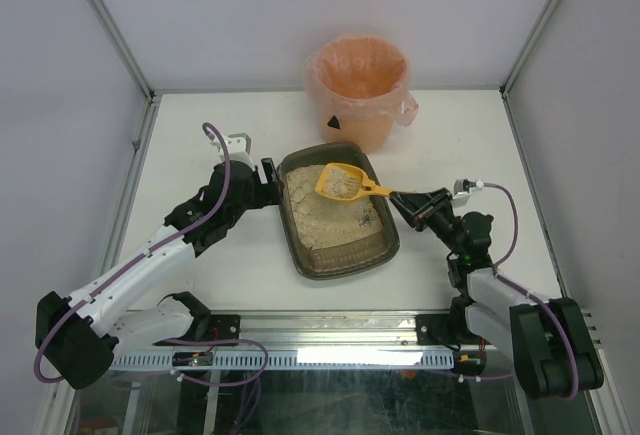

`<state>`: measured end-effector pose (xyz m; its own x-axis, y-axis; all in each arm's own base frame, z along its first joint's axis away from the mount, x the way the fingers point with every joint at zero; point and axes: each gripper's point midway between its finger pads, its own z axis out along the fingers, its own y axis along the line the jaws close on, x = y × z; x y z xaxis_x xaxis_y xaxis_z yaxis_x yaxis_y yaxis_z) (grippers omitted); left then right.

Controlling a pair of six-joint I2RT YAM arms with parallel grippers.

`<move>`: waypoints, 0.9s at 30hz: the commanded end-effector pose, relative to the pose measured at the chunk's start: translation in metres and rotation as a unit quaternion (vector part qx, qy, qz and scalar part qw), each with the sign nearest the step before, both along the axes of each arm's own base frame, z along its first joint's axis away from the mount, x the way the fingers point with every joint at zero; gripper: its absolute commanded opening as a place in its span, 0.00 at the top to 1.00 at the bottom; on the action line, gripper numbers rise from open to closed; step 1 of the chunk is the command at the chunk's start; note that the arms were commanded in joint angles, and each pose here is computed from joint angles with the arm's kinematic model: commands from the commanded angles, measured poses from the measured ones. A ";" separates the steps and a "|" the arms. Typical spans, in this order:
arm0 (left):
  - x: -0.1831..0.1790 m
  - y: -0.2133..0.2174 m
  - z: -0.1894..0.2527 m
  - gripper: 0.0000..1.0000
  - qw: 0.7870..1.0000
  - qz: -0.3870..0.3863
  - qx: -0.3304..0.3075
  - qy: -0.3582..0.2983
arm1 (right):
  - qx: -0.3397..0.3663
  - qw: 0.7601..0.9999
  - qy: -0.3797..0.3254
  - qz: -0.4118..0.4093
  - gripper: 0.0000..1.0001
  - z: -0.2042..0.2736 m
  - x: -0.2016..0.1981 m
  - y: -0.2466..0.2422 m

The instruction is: Clean the litter box

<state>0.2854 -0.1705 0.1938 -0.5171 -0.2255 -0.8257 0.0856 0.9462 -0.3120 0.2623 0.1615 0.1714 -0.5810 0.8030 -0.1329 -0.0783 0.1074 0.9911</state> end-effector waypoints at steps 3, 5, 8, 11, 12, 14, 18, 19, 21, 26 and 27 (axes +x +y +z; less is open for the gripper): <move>0.013 -0.006 0.034 0.22 0.999 0.002 -0.023 -0.045 | 0.022 0.999 -0.044 0.005 1.00 0.027 0.000 -0.003; 0.013 -0.006 0.034 0.22 0.999 0.001 -0.024 -0.044 | 0.015 0.999 -0.050 0.008 1.00 0.029 0.000 -0.001; 0.013 -0.006 0.031 0.22 0.999 0.002 -0.024 -0.044 | 0.011 0.997 -0.071 0.041 1.00 0.037 -0.006 0.012; 0.014 -0.007 0.033 0.22 0.999 -0.002 -0.021 -0.044 | 0.017 0.999 -0.040 -0.003 1.00 0.023 0.002 -0.008; 0.013 -0.007 0.033 0.23 0.999 -0.001 -0.023 -0.044 | 0.012 0.998 -0.053 0.012 1.00 0.029 0.000 -0.001; 0.013 -0.005 0.031 0.22 0.999 0.003 -0.024 -0.045 | 0.004 0.996 -0.074 0.051 1.00 0.038 -0.007 0.016; 0.014 -0.008 0.032 0.22 0.999 -0.004 -0.023 -0.044 | 0.012 0.999 -0.044 -0.002 1.00 0.026 0.002 -0.006; 0.013 -0.008 0.032 0.22 0.999 -0.003 -0.023 -0.043 | 0.003 0.998 -0.060 0.017 1.00 0.032 0.000 0.003; 0.013 -0.006 0.031 0.22 0.999 0.000 -0.023 -0.045 | -0.003 0.995 -0.081 0.053 1.00 0.041 -0.006 0.017; 0.014 -0.009 0.032 0.22 0.999 -0.006 -0.023 -0.044 | -0.007 0.998 -0.060 0.024 1.00 0.031 -0.001 0.006; 0.013 -0.008 0.032 0.22 0.999 -0.004 -0.023 -0.045 | -0.012 0.996 -0.076 0.052 1.00 0.038 -0.005 0.016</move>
<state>0.2878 -0.1724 0.1946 -0.5119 -0.2267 -0.8286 0.0901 0.9451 -0.3142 0.2590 0.1652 0.1802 -0.6115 0.7770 -0.1494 -0.1095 0.1040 0.9885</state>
